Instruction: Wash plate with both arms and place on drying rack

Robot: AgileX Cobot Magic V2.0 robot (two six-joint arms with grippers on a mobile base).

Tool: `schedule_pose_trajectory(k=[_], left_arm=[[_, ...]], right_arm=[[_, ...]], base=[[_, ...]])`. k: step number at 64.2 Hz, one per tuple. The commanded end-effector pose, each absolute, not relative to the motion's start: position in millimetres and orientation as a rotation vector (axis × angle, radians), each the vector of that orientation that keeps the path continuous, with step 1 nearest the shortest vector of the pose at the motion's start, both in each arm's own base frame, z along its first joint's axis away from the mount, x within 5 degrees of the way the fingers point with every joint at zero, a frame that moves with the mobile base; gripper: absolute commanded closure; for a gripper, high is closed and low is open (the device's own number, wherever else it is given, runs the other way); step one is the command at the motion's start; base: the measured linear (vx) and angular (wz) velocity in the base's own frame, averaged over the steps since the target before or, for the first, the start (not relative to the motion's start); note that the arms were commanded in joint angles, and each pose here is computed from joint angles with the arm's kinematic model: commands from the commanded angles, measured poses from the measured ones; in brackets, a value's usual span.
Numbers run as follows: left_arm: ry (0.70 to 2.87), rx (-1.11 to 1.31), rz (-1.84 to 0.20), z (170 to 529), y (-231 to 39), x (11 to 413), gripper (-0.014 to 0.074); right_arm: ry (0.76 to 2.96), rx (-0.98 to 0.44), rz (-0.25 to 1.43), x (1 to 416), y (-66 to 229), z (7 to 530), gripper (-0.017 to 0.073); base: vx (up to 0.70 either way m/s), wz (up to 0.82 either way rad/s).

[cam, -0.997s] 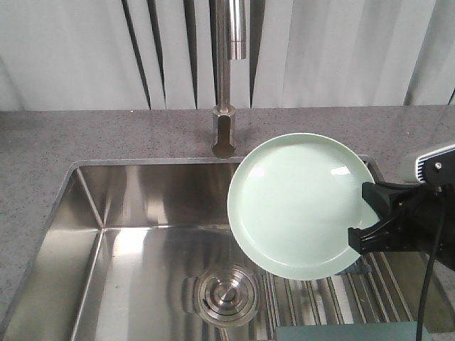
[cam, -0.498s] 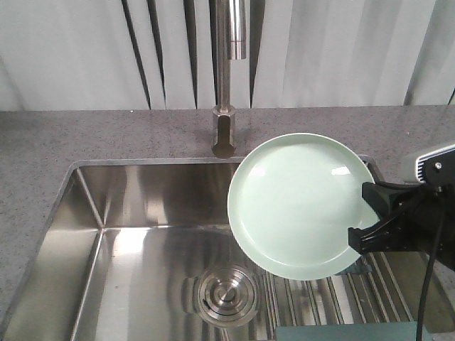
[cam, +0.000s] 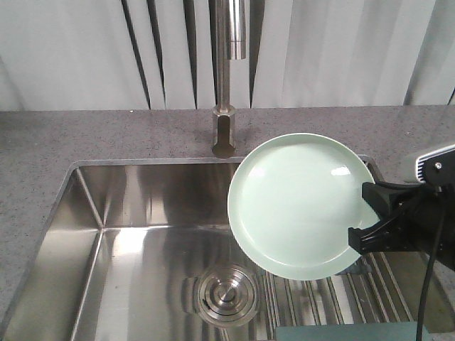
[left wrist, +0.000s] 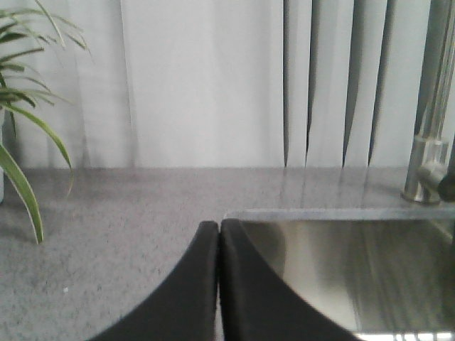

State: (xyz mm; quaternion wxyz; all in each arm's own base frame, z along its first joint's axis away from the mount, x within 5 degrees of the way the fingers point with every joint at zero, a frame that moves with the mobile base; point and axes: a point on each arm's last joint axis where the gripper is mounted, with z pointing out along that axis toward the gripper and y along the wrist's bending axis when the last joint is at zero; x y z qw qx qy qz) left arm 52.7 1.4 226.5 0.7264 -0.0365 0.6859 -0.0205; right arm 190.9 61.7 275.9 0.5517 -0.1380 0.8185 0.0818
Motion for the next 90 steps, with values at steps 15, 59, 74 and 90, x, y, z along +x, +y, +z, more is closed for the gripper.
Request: schedule_pose_trajectory(k=[15,59,74,90], left_arm=[[1.534,-0.087,-0.064,305.8,1.3,78.3,0.0599],[1.695,-0.122,-0.086,327.6,1.7,115.7,0.0587],[1.693,-0.160,-0.117,327.6,1.8,115.7,0.0403],[1.694,-0.140,-0.100,327.6,1.8,115.7,0.0083]], right_arm=[[1.818,-0.300,0.188,194.0,60.3,294.8,0.0568],[1.819,-0.300,0.188,194.0,60.3,294.7,0.0568],[1.819,-0.300,0.188,194.0,60.3,294.7,0.0568],[1.819,-0.300,0.188,194.0,60.3,294.7,0.0568]], base=[[0.00,0.00],[0.00,0.00],[0.00,0.00],[0.00,0.00]])
